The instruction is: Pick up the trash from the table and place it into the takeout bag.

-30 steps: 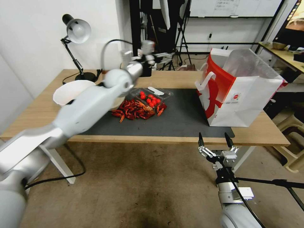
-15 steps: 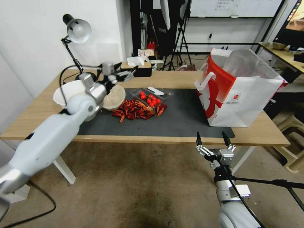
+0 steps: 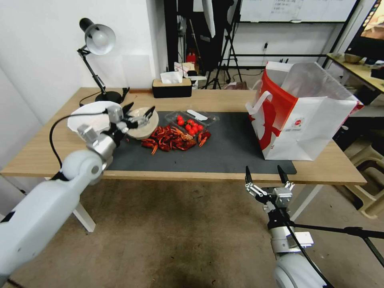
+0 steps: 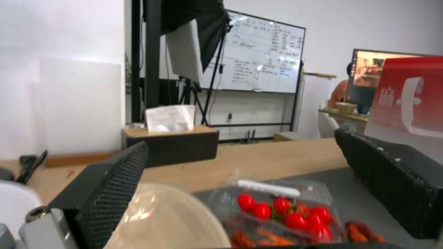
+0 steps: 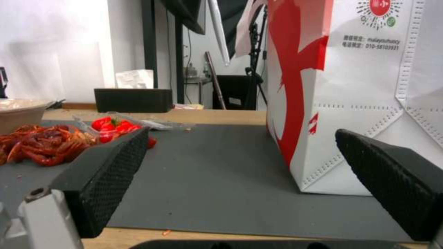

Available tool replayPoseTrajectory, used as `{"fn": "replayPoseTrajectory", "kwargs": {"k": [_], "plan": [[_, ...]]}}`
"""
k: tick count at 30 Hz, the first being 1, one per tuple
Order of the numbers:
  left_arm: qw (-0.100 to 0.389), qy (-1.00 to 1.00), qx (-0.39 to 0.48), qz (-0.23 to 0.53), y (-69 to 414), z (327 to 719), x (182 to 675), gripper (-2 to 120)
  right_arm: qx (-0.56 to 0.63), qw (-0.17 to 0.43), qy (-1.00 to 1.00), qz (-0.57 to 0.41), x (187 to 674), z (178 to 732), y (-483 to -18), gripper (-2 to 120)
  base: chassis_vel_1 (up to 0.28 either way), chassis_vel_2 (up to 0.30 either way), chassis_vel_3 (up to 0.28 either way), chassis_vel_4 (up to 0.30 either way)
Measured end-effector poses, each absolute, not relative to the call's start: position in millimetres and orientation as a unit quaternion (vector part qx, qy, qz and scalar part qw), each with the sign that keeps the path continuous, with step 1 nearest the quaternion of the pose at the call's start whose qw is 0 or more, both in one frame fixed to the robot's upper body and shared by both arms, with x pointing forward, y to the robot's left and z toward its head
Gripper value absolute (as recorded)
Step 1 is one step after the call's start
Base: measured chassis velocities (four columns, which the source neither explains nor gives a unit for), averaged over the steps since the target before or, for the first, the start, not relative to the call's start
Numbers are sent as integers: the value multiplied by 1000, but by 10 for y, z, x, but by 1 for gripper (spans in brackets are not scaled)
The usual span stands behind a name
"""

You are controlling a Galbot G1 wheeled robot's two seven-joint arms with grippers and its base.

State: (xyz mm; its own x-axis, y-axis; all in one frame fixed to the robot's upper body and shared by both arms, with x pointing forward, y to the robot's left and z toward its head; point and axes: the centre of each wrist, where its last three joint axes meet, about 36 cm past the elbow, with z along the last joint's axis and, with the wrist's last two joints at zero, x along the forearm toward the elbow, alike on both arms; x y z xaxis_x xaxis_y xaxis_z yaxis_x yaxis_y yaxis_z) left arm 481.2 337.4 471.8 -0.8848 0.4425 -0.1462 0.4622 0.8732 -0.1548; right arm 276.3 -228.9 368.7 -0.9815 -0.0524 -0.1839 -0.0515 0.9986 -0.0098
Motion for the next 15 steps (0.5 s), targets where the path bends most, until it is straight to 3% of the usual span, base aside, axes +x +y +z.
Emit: {"fn": "replayPoseTrajectory", "kwargs": {"k": [15], "plan": [[49, 982, 165, -75, 3324, 4057, 3926, 100, -24, 95, 995, -6, 2770, 3685, -2298, 100, 0, 0, 0, 0]]}}
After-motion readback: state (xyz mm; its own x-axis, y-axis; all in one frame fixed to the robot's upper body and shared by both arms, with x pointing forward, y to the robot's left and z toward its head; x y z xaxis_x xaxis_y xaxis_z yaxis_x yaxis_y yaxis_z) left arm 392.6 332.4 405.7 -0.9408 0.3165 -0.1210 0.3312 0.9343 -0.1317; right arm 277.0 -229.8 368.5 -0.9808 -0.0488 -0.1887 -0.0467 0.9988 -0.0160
